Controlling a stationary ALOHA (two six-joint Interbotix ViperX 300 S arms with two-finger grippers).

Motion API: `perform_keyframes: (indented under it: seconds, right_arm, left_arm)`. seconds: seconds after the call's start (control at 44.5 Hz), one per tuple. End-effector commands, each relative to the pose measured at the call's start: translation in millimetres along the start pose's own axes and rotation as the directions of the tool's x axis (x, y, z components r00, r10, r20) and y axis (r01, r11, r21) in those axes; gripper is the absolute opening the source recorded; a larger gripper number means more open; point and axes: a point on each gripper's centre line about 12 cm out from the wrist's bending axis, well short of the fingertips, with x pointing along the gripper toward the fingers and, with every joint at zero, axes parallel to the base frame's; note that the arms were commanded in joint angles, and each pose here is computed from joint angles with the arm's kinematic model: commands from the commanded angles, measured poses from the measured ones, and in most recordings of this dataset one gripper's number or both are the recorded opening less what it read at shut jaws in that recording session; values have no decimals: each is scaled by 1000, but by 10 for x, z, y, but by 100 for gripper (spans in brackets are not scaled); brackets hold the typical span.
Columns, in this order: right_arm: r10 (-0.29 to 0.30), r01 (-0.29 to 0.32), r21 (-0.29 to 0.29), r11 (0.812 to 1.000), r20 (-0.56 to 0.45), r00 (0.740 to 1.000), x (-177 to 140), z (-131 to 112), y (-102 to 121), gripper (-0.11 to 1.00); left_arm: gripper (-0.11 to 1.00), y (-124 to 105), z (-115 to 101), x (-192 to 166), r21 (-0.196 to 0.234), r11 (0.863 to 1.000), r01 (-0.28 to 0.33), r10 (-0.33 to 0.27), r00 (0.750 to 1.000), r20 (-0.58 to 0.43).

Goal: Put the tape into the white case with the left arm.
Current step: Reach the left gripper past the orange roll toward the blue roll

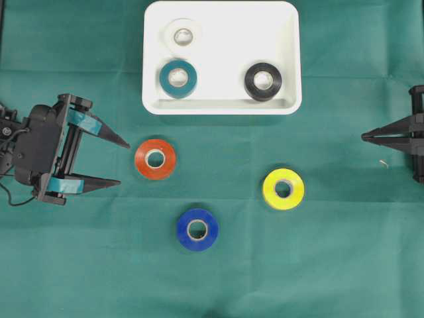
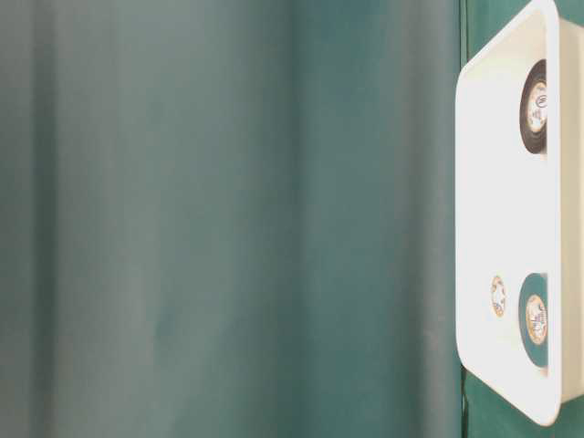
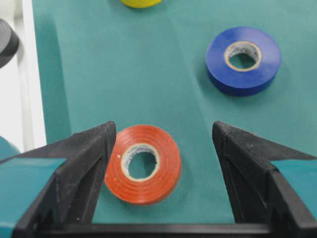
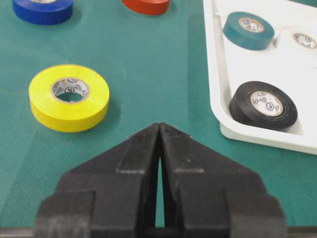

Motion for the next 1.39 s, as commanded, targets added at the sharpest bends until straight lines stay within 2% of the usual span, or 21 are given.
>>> perform_keyframes:
  seconds: [0.0,0.202,0.674,0.898,1.123,1.37]
  right_arm:
    - [-1,1,-3,1000,11,1000,7,30,-3,-9]
    - [-1,1,-3,1000,11,1000,7,30,-3,-9]
    - [-1,1,-3,1000,11,1000,7,30,-3,-9]
    - [0,0,-3,1000,11,1000,7,30,-1,-9]
    - [-1,1,-3,1000,11,1000,7,30,-3,-9]
    - [0,0,-3,1000,11,1000,7,30,-1,-9]
  left_arm:
    - [77,-27,74,9,4,1000,9,-9,1000,23]
    - [77,-82,133,130,15,999,29,-29,999,25]
    - [76,-158,333,850,27,997,68,-66,995,-81]
    - [77,-256,437,1155,36,994,105,-98,983,-156]
    - [77,-285,446,1345,34,991,126,-114,962,-249]
    - [77,-291,528,1545,33,991,127,-115,960,-254]
